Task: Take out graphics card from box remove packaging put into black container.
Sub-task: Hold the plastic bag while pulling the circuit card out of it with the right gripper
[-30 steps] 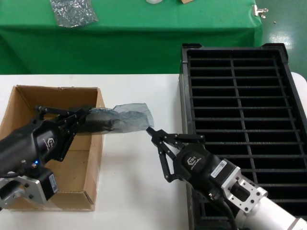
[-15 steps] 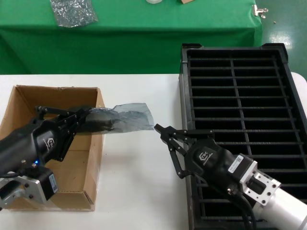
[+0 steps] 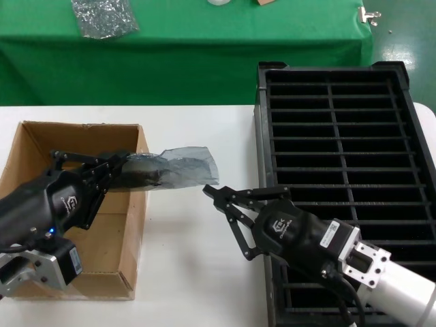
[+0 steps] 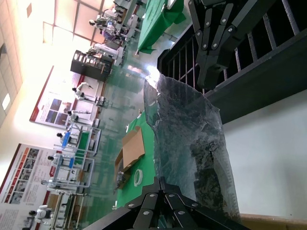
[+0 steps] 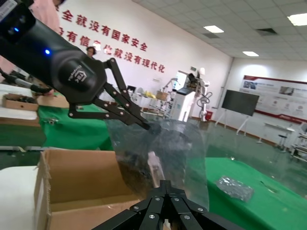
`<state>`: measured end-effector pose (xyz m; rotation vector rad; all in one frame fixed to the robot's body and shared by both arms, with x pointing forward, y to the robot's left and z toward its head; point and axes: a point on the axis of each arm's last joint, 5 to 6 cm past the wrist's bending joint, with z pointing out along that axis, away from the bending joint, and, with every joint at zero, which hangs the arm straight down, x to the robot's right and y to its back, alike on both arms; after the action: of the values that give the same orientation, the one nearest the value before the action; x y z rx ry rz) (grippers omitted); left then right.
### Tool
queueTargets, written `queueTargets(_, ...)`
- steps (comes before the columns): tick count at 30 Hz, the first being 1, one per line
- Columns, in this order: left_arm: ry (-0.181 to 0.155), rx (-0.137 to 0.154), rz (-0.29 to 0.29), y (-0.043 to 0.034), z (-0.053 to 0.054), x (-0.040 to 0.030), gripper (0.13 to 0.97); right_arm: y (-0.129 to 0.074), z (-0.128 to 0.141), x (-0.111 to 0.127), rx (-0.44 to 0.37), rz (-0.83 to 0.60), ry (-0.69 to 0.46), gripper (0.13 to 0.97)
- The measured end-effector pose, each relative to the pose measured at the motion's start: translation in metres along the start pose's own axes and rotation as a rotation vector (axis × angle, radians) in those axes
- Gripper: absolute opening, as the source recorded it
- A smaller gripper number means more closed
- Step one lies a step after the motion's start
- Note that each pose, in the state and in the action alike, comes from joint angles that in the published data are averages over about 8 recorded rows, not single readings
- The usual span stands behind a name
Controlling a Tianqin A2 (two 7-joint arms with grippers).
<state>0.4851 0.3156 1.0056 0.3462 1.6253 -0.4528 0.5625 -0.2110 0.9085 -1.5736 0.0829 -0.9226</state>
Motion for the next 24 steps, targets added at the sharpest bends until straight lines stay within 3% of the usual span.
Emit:
queueTargets(14,0.0,0.0,0.0,0.0,0.0,0.0,0.139,-0.001,0.016,0.013,0.023,-0.031,-0.077,0.134)
queueTargets(24,0.0,0.0,0.0,0.0,0.0,0.0,0.139,-0.002,0.003,0.023,0.007,-0.043,-0.059,0.134)
